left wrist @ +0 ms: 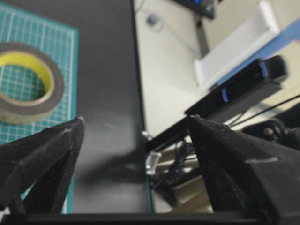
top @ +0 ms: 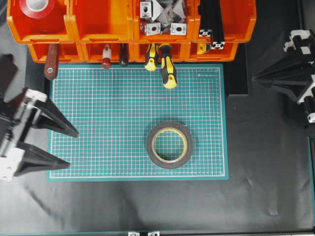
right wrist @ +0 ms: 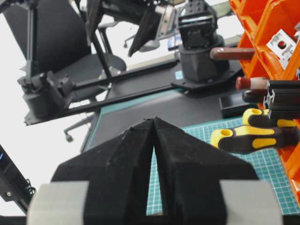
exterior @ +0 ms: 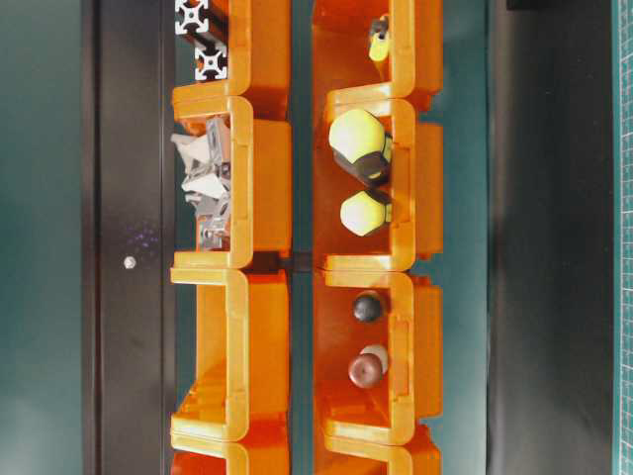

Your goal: Pick foam from container rack with left arm.

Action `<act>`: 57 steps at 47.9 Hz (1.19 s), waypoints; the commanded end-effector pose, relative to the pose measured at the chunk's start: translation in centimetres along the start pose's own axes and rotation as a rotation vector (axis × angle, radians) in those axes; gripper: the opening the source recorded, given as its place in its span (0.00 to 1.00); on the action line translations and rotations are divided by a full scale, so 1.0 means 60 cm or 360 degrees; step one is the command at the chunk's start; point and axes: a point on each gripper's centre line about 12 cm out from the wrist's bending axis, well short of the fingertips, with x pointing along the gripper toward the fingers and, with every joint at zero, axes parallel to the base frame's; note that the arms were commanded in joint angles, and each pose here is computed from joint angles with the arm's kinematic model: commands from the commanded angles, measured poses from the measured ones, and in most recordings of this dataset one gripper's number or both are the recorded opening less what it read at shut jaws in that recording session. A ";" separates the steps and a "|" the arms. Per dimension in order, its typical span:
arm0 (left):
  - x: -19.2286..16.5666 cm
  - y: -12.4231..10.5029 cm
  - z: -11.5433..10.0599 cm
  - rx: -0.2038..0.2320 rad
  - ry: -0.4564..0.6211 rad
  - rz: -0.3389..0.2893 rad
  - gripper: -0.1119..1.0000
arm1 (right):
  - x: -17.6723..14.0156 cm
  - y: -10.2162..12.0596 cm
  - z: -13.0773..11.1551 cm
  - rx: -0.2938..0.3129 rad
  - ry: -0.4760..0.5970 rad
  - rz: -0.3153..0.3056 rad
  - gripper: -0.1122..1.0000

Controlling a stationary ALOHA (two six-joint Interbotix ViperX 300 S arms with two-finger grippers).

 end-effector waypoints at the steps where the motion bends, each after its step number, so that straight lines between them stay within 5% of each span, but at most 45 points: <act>1: -0.019 -0.009 0.011 0.0008 -0.0061 -0.0046 0.88 | 0.002 0.004 0.013 0.0007 -0.0028 0.0010 0.09; 21: -0.060 0.005 0.036 -0.0002 -0.0210 -0.0026 0.88 | -0.004 0.000 0.003 0.0000 -0.0019 0.0003 0.09; 47: -0.059 0.013 0.036 -0.0003 -0.0215 0.0000 0.88 | -0.007 -0.009 -0.023 0.0001 0.0187 -0.0064 0.09; 57: -0.063 0.014 0.031 -0.0004 -0.0211 -0.0006 0.88 | -0.013 -0.007 -0.013 -0.0004 0.0146 -0.0056 0.09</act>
